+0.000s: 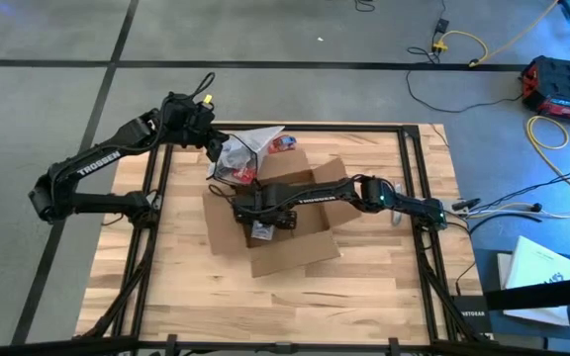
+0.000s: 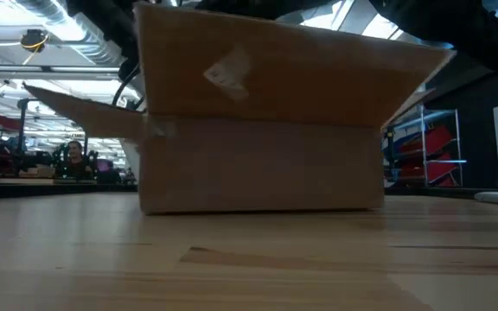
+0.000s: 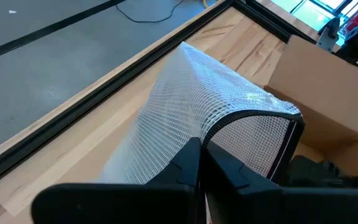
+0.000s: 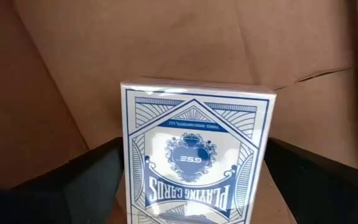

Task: Unpack boxes
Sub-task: Put the game card into the transparent zip bag

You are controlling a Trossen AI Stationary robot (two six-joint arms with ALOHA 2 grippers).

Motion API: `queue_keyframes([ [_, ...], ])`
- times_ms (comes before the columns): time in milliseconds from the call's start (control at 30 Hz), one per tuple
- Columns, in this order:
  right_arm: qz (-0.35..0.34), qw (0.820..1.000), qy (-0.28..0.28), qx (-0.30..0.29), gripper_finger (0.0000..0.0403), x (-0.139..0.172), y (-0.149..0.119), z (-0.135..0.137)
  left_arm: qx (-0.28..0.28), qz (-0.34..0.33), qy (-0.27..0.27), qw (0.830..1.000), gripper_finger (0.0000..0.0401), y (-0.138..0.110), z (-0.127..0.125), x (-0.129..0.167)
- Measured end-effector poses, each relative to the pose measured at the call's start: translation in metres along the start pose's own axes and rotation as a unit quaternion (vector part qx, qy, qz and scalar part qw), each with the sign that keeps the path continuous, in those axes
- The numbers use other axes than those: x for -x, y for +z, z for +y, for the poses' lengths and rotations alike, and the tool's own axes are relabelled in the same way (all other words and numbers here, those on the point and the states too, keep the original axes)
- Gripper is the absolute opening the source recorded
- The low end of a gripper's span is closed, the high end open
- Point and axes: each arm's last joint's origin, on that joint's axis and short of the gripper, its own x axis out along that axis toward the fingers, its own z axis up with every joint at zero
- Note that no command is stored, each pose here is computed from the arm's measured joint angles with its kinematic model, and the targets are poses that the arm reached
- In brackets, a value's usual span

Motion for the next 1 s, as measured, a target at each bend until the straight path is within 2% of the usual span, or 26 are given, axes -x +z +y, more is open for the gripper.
queue_keyframes([
  [400,-0.027,0.999,0.024,0.040,0.0362,-0.0015,0.0031,0.0046,0.001,0.002,0.000,1.000,0.0000,-0.0004,0.0001,-0.0001],
  [667,-0.026,0.996,0.028,0.082,0.0279,-0.0018,0.0040,0.0057,0.000,0.000,0.000,1.000,0.0000,-0.0001,0.0000,0.0000],
  [1000,-0.022,0.993,0.020,0.110,0.0288,0.0039,0.0042,0.0039,0.000,-0.004,-0.001,1.000,0.0000,0.0007,0.0000,-0.0001],
])
